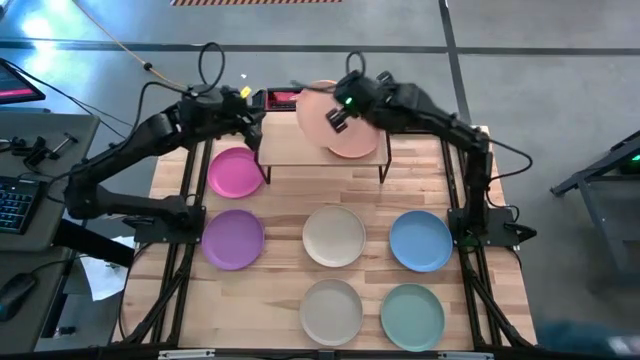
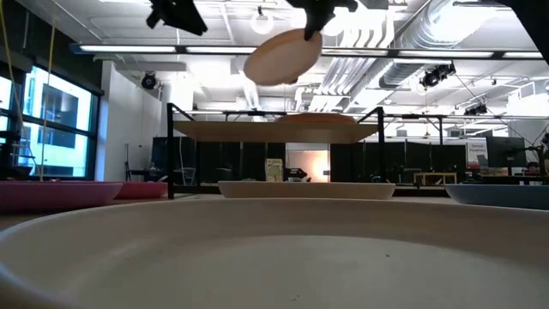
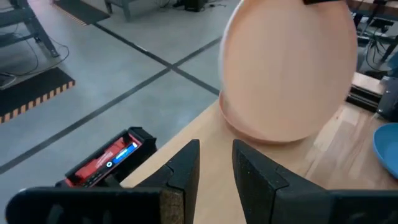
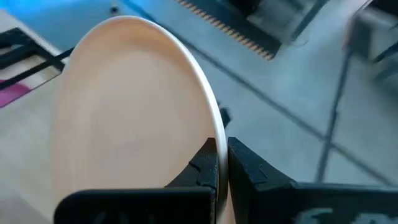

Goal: Place and stack plates onto a shelf
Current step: Stack the light brown plate on top of the brown plate on the shelf

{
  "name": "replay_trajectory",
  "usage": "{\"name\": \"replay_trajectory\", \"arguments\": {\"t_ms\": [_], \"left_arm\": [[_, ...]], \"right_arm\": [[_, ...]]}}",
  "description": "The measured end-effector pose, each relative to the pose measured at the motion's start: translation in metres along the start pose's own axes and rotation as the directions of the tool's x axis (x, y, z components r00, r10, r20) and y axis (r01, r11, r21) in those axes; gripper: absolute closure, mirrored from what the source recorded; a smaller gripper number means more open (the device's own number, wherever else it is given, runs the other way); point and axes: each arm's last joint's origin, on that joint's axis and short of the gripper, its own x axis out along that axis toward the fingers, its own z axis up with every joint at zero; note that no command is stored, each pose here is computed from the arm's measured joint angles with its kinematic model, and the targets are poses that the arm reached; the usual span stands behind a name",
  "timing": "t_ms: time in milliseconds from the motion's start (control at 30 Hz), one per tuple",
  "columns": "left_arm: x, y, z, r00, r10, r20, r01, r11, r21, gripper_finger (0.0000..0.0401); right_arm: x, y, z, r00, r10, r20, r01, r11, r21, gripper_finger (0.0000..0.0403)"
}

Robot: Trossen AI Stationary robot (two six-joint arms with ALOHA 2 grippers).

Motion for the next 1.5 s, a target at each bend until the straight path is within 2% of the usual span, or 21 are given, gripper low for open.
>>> {"name": "replay_trajectory", "arguments": {"t_ms": [267,433,600,833,967,1067,1233,1500], "left_arm": [[-0.016,0.004,-0.006,0.999,0.004,-0.033,-0.004,1.000,0.007,0.0316],[-0.019,0.005,-0.008,0.999,0.005,-0.048,-0.005,1.000,0.001,0.0316],[-0.019,0.005,-0.009,0.998,0.006,-0.055,-0.007,1.000,-0.018,0.0316],[-0.019,0.005,-0.009,0.998,0.007,-0.056,-0.009,0.999,-0.040,0.0316],[-0.019,0.005,-0.009,0.998,0.007,-0.055,-0.010,0.999,-0.051,0.0316],[-0.019,0.005,-0.009,0.998,0.007,-0.056,-0.010,0.998,-0.061,0.0316],[-0.018,0.005,-0.009,0.998,0.008,-0.057,-0.013,0.997,-0.076,0.0316],[-0.018,0.005,-0.009,0.998,0.036,-0.055,-0.043,0.992,-0.122,0.0316]], "right_arm": [[0.027,-0.067,0.007,0.979,0.153,-0.131,-0.140,0.985,0.101,0.0403],[0.052,-0.111,0.009,0.938,0.306,-0.163,-0.280,0.945,0.167,0.0403],[0.075,-0.142,0.003,0.886,0.432,-0.167,-0.400,0.895,0.196,0.0403],[0.115,-0.158,-0.017,0.800,0.571,-0.186,-0.527,0.816,0.236,0.0403],[0.137,-0.162,-0.036,0.768,0.600,-0.226,-0.545,0.797,0.261,0.0403],[0.150,-0.164,-0.047,0.733,0.639,-0.233,-0.581,0.767,0.274,0.0403],[0.166,-0.168,-0.062,0.710,0.665,-0.232,-0.601,0.744,0.292,0.0403],[0.178,-0.168,-0.078,0.698,0.664,-0.267,-0.587,0.744,0.319,0.0403]]}}
